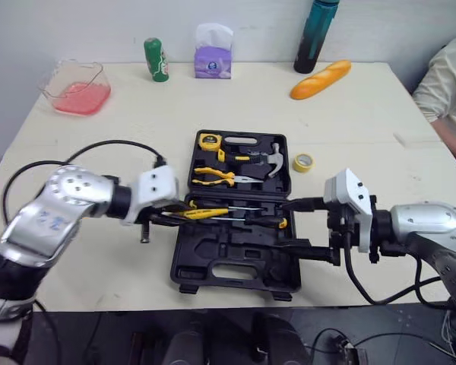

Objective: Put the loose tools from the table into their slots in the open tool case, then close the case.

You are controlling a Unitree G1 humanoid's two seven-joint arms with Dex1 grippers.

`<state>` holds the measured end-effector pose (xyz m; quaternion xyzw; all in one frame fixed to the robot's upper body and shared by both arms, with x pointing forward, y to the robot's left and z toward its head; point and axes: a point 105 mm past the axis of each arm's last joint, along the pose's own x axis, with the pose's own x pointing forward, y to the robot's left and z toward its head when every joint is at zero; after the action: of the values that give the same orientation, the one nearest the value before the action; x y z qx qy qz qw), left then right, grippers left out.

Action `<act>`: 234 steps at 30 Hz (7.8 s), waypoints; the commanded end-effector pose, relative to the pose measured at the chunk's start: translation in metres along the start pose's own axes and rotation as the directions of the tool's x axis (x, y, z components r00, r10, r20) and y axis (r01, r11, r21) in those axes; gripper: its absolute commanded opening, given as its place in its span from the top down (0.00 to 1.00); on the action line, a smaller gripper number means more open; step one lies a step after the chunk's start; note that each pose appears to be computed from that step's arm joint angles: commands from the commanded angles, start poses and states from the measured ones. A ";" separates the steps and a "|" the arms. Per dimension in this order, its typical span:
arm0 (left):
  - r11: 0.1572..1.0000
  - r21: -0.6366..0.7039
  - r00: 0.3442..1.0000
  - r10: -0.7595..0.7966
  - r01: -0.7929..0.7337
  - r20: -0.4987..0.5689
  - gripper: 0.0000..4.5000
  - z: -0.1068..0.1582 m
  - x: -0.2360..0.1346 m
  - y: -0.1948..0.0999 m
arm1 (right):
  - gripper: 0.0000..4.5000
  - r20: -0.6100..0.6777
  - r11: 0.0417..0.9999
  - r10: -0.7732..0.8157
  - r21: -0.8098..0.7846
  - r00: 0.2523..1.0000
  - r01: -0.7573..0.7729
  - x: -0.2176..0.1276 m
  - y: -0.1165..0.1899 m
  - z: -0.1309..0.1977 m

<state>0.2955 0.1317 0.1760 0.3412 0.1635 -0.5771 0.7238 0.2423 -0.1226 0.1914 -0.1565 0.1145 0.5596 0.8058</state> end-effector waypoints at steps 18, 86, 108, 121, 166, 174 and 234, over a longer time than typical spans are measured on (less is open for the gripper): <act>0.967 0.200 0.984 -0.138 0.159 -0.114 0.88 0.013 0.045 0.001 | 0.00 -0.044 0.992 -0.119 0.041 0.992 0.121 -0.012 0.008 -0.019; 0.980 -0.189 0.960 -0.009 0.065 0.281 0.84 -0.009 0.057 -0.003 | 0.00 0.038 0.990 -0.140 0.038 0.989 0.138 -0.005 -0.009 -0.013; -0.163 -0.662 0.148 0.910 -0.731 -0.388 0.02 -0.140 -0.173 -0.106 | 0.00 0.272 0.996 0.088 -0.004 0.958 -0.090 -0.041 -0.070 0.065; -0.246 -0.583 0.181 0.796 -0.775 -0.577 0.02 -0.166 -0.176 -0.075 | 0.00 0.247 0.996 0.086 -0.053 0.965 -0.075 -0.040 -0.071 0.063; 0.972 -0.221 0.991 0.096 -0.073 0.096 0.71 0.013 -0.018 -0.002 | 0.00 0.103 0.996 -0.079 0.057 0.992 0.074 -0.051 -0.019 0.013; 0.965 -0.071 0.966 -0.256 0.254 -0.023 0.71 0.034 0.030 -0.010 | 0.00 -0.004 0.982 -0.120 0.148 0.993 0.119 -0.055 0.016 -0.020; 0.936 0.166 0.928 -0.336 0.310 0.160 0.99 -0.013 0.087 -0.032 | 0.00 0.002 0.973 -0.175 0.157 0.985 0.172 -0.040 0.013 -0.032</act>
<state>0.2905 0.0648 0.1232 0.2758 0.0566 -0.7396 0.6113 0.2170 -0.1683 0.1722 -0.0958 0.1499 0.4734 0.8627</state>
